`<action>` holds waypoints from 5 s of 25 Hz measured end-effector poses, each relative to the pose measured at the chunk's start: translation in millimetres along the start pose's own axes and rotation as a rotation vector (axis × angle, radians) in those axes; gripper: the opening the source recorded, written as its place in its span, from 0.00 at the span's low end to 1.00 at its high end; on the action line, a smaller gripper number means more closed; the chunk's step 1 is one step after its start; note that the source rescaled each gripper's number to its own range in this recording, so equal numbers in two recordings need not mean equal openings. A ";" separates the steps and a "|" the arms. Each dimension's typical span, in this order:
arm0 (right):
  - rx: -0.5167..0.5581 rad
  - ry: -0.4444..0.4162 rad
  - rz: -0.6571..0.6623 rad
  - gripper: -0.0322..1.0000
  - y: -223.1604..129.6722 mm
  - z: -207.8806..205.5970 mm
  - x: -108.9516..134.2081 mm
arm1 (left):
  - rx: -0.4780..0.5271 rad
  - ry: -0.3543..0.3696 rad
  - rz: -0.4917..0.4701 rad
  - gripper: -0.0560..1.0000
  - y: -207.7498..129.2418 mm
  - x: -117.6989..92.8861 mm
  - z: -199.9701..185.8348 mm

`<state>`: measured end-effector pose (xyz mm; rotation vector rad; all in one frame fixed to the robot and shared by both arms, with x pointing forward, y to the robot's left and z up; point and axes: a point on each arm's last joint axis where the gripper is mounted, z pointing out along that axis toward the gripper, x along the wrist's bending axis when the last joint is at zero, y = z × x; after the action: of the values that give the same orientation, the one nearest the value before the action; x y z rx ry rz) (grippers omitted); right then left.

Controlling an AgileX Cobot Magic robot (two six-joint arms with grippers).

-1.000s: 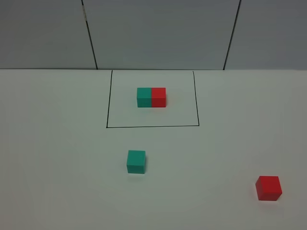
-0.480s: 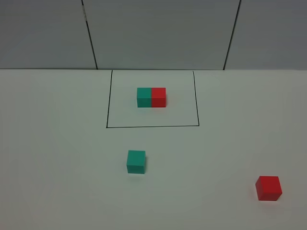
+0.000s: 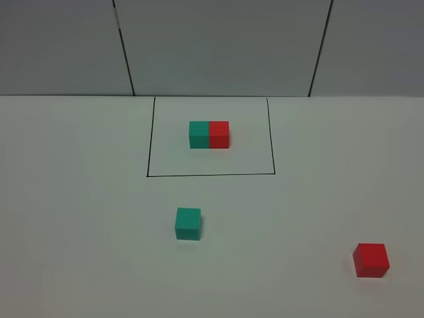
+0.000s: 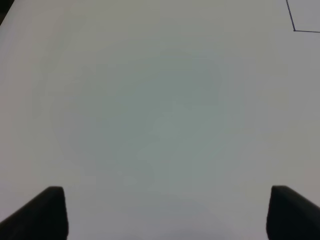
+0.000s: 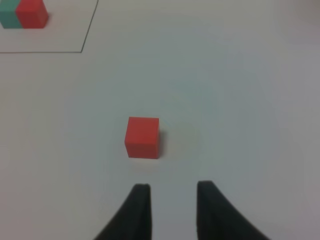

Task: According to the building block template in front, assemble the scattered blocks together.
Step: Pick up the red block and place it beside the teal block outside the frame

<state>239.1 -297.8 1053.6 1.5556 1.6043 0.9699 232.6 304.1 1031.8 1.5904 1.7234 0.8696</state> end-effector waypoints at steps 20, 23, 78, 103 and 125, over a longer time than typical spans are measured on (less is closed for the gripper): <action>0.000 0.000 0.000 0.03 0.0 0.0 0.0 | 0.001 0.000 0.000 0.93 -0.1 0.0 0.0; 0.000 0.000 0.000 0.03 0.0 0.0 0.0 | 0.001 0.000 0.000 0.93 -0.1 0.0 0.0; 0.848 0.221 -0.910 1.00 52.0 223.6 -13.0 | 0.001 0.000 0.000 0.93 -0.1 0.0 0.0; 0.791 0.420 -1.328 1.00 31.0 302.8 25.2 | 0.001 0.000 -0.001 0.92 -0.1 0.0 0.0; 0.814 0.573 -1.269 0.98 -1.1 326.6 36.1 | 0.001 0.000 -0.001 0.92 -0.1 0.0 0.0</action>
<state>522.7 -246.2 895.9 0.2809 2.9785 -0.0274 232.5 304.1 1031.7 1.5903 1.7246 0.8685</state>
